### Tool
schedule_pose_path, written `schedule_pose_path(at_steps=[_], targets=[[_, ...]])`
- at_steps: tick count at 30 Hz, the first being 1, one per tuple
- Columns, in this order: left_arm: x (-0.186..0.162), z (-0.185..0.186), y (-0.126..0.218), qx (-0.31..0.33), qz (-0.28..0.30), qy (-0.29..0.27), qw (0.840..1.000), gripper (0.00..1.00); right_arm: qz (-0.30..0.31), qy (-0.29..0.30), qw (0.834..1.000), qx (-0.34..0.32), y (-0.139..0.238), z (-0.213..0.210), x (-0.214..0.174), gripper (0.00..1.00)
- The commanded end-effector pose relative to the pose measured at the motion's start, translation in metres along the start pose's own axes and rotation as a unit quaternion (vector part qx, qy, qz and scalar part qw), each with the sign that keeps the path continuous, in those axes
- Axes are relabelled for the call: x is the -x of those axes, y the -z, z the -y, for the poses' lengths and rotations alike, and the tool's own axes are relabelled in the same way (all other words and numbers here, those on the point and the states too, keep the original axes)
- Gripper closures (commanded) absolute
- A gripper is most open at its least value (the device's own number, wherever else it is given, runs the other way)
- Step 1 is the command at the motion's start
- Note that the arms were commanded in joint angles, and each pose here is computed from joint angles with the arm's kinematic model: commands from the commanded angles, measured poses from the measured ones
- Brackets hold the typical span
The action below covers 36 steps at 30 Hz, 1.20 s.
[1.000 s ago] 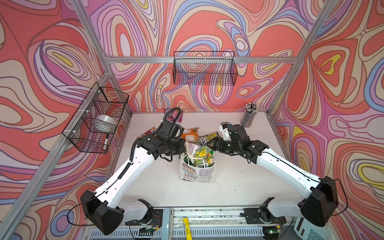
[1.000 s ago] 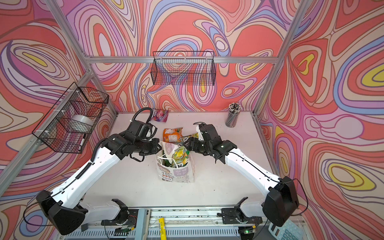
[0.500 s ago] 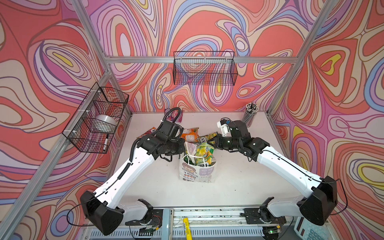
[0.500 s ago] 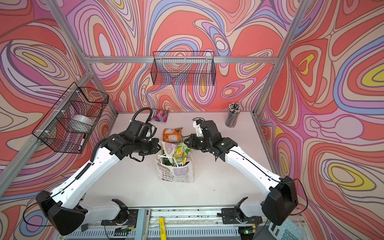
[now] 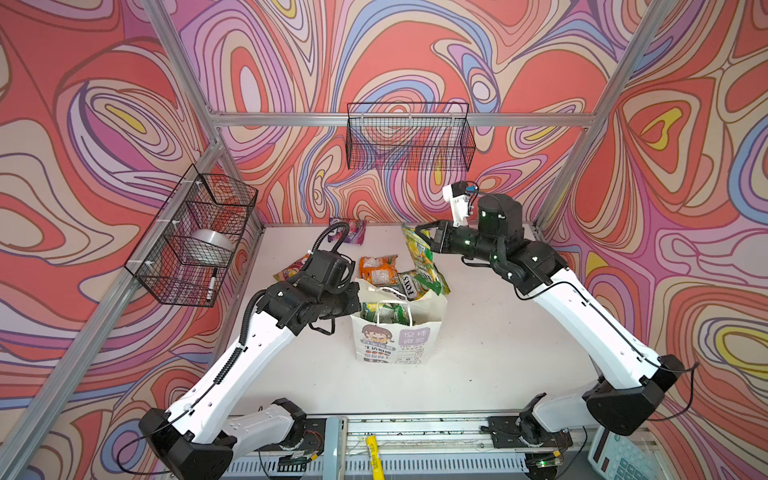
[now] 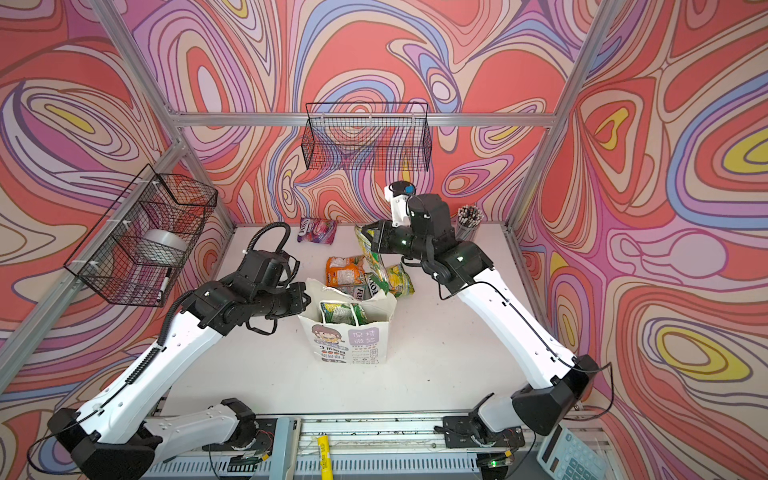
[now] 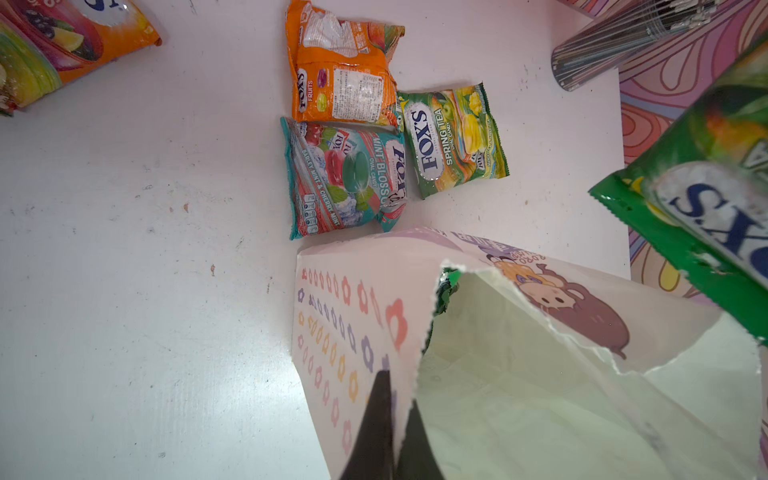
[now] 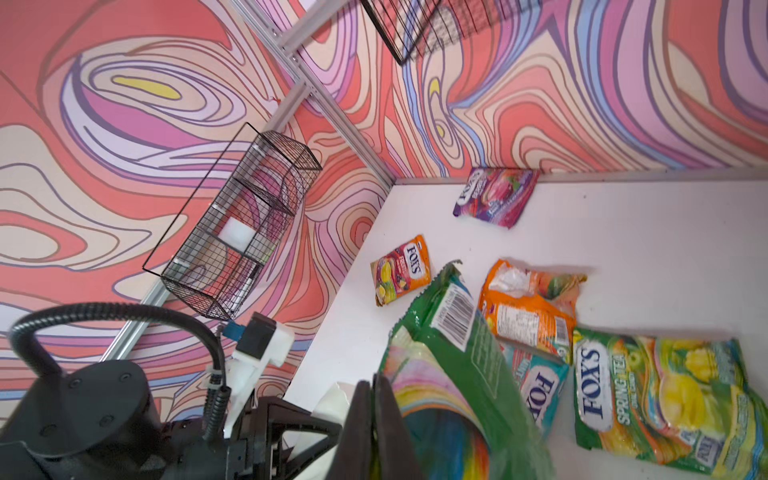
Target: Place the snacks into the paper bag
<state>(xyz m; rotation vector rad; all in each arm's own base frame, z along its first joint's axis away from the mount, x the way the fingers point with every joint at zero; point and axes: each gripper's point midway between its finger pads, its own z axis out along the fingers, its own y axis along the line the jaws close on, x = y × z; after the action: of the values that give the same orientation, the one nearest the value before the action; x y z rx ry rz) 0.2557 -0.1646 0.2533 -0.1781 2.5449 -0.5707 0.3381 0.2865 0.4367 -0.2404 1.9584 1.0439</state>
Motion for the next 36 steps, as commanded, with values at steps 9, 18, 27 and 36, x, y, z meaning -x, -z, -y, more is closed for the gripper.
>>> schedule_pose_path(at_steps=[9, 18, 27, 36], targets=[[0.014, 0.016, -0.009, -0.017, 0.008, 0.011, 1.000, 1.00, 0.051, 0.087, 0.985, 0.138, 0.057, -0.088, 0.049, 1.00], [0.017, 0.018, -0.002, -0.016, 0.009, 0.007, 1.000, 1.00, 0.022, 0.084, 0.970, 0.227, 0.060, -0.113, 0.036, 1.00], [0.015, 0.015, -0.006, -0.003, -0.003, 0.001, 1.000, 1.00, 0.016, 0.094, 0.955, 0.282, 0.063, -0.137, 0.025, 1.00], [0.012, 0.009, -0.008, 0.005, -0.003, 0.009, 1.000, 1.00, 0.099, 0.143, 0.945, 0.277, 0.093, -0.164, 0.073, 1.00]])
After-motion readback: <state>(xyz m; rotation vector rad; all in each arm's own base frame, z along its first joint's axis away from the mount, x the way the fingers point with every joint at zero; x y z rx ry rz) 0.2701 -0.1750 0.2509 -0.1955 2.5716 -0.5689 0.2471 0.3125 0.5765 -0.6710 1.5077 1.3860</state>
